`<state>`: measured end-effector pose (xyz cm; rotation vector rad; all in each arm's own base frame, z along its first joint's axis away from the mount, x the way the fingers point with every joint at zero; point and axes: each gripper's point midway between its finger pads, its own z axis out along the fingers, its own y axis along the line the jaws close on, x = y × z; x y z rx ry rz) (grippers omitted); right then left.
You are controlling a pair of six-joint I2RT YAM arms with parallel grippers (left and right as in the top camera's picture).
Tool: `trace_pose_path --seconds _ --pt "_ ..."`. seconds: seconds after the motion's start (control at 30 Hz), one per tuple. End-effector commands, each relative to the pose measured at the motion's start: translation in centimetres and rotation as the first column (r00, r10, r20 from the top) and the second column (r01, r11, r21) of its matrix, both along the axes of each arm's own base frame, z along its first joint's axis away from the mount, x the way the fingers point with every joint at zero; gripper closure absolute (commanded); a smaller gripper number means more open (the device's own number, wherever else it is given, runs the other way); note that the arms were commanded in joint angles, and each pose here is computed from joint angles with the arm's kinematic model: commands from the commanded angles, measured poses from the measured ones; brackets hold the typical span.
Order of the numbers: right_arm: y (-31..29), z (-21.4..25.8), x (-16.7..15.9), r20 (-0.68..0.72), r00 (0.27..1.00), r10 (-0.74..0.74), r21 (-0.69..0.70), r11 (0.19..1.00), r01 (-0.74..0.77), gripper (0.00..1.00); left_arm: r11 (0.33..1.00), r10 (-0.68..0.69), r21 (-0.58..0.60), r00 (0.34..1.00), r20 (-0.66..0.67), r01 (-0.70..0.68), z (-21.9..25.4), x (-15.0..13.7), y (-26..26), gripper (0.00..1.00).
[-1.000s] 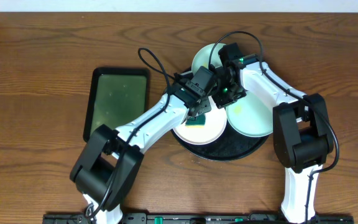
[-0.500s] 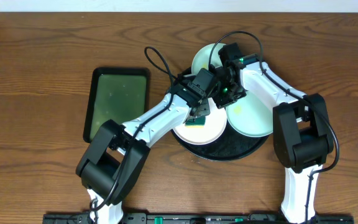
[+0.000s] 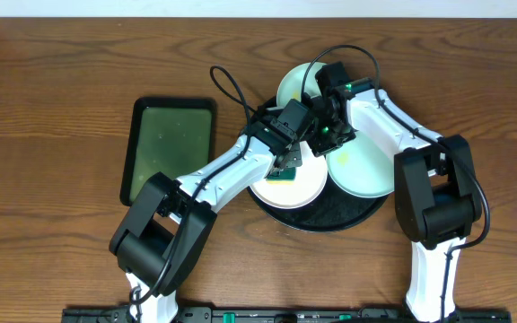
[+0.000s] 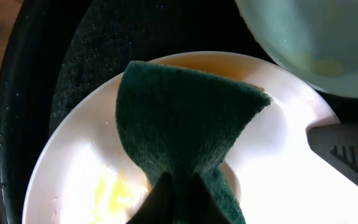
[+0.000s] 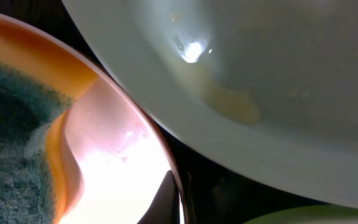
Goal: Clean dirty plates on tray and stack at the side
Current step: 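Scrub the pink plate with the sponge while the right gripper holds it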
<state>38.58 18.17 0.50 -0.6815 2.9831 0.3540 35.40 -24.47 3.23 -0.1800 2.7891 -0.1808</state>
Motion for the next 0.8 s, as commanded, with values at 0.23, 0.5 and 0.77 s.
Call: trace_pose_path --seconds 0.23,0.5,0.77 --pt "-0.4 -0.61 0.1 -0.007 1.0 -0.03 -0.034 0.999 0.029 0.99 0.998 0.066 -0.015 0.997 -0.04 -0.067 -0.84 -0.53 0.52 0.93" --pt "-0.38 -0.61 0.11 -0.006 1.0 -0.029 -0.034 0.999 0.029 0.99 0.998 0.065 0.0 0.996 -0.054 -0.065 -0.99 -0.9 0.81 0.51" --pt "-0.4 -0.61 0.11 -0.007 1.0 -0.03 -0.034 0.999 0.029 0.99 0.998 0.058 -0.013 0.996 -0.073 -0.059 -1.05 -1.26 0.59 0.92"
